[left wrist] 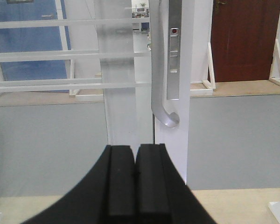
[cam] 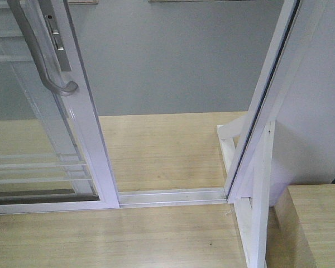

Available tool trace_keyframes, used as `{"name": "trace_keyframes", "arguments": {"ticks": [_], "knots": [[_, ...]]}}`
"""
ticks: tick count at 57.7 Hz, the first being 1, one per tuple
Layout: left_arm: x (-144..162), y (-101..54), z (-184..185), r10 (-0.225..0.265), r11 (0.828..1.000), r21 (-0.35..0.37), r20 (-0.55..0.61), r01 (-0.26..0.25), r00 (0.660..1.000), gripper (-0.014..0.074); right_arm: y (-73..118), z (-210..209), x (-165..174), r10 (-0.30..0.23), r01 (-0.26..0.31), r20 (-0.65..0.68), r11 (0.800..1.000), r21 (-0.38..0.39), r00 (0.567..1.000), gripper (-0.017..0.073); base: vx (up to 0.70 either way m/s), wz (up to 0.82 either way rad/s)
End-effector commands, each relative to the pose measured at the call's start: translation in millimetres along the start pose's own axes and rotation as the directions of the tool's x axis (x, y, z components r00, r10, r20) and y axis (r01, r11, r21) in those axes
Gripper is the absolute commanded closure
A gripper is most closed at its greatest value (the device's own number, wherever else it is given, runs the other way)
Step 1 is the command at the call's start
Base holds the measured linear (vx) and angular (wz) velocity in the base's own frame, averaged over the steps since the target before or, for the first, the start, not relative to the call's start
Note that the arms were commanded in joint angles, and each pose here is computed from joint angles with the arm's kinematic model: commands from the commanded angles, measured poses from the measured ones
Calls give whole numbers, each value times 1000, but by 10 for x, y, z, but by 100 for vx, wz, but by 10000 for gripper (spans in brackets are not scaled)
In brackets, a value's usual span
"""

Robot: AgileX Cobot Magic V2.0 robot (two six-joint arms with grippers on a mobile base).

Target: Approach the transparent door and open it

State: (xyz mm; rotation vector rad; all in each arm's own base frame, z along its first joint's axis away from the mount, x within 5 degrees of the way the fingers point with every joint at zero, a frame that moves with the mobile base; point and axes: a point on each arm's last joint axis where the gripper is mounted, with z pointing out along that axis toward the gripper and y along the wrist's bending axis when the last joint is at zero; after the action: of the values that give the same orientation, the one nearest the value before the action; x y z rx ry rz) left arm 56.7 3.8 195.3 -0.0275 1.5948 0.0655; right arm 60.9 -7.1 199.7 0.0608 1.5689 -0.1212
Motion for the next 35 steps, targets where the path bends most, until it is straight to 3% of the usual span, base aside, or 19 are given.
{"name": "trace_keyframes", "arguments": {"ticks": [1, 12, 35], "knots": [[-22, -8, 1, -11, 1000, 8, 65, 11, 998, 594, -5, -55, -16, 31, -31, 52, 999, 7, 998, 568, 0, 0], [-22, -8, 1, -11, 1000, 8, 65, 11, 998, 594, 1, -55, 36, 108, -108, 2, 994, 2, 994, 566, 0, 0], [-22, -8, 1, -11, 1000, 8, 65, 11, 998, 594, 0, -55, 25, 97, -97, 11, 995, 2, 995, 565, 0, 0]]}}
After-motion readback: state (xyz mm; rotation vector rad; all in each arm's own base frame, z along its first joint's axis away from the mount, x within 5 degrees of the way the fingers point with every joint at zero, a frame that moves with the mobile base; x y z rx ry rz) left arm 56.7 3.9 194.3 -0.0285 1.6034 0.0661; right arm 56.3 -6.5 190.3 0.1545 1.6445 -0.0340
